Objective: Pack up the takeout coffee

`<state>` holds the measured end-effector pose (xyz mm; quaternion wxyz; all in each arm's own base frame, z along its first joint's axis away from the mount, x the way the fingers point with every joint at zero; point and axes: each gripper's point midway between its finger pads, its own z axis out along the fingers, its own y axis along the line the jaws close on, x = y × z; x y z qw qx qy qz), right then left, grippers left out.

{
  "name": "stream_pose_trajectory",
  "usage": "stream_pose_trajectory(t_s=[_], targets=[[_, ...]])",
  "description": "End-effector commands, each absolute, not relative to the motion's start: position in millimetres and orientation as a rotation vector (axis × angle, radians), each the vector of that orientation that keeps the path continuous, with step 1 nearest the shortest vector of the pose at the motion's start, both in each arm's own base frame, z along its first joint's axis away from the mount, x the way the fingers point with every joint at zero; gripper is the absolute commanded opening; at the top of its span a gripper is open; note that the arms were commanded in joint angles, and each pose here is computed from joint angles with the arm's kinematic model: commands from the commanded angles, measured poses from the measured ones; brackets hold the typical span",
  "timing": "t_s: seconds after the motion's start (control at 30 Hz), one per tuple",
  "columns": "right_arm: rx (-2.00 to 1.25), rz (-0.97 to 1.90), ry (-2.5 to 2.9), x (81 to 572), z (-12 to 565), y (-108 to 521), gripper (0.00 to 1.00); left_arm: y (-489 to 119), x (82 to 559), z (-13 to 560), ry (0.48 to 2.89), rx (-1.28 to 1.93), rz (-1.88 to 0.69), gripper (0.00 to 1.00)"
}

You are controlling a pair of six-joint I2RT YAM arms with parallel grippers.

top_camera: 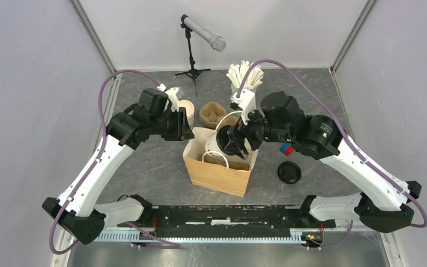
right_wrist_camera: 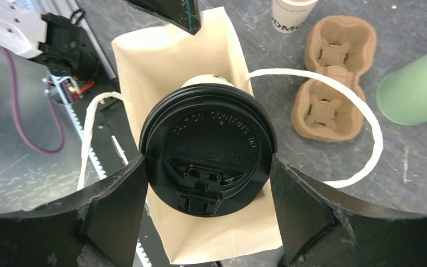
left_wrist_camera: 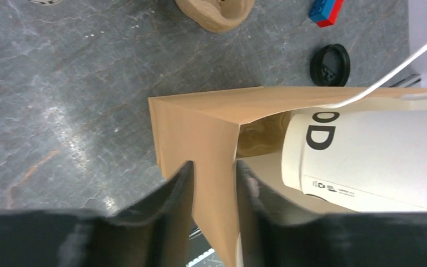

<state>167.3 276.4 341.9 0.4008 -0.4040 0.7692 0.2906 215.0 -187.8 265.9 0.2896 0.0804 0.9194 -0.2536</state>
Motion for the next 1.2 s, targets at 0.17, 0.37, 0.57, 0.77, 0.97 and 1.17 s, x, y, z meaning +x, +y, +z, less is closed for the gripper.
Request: stream_pose_trajectory(t_s=[0.17,0.37,0.57,0.77,0.97,1.17], targets=[[-0.995,0.390,1.844,204,374,268,0.60,-222,224,298,2.245,0.369,-0.883,0.03],[-1.012,0.291,1.814,209,379,264,0.59,-235,228,311,2.118,0.440,-0.962,0.02],[-1.154,0.300,1.825,189,346,272,0.60,-239,225,307,2.009,0.487,-1.006,0.02],[-1.298,0.319,1.816,153,316,281,0.60,-222,214,299,2.070,0.460,-0.938,0.57],[-1.333,0.250,1.786,133,310,291,0.60,-208,173,293,2.220,0.416,-0.993,0.68],[-1.328,0.268,1.750,114,303,297,0.59,-201,138,269,2.355,0.326,-1.087,0.69]])
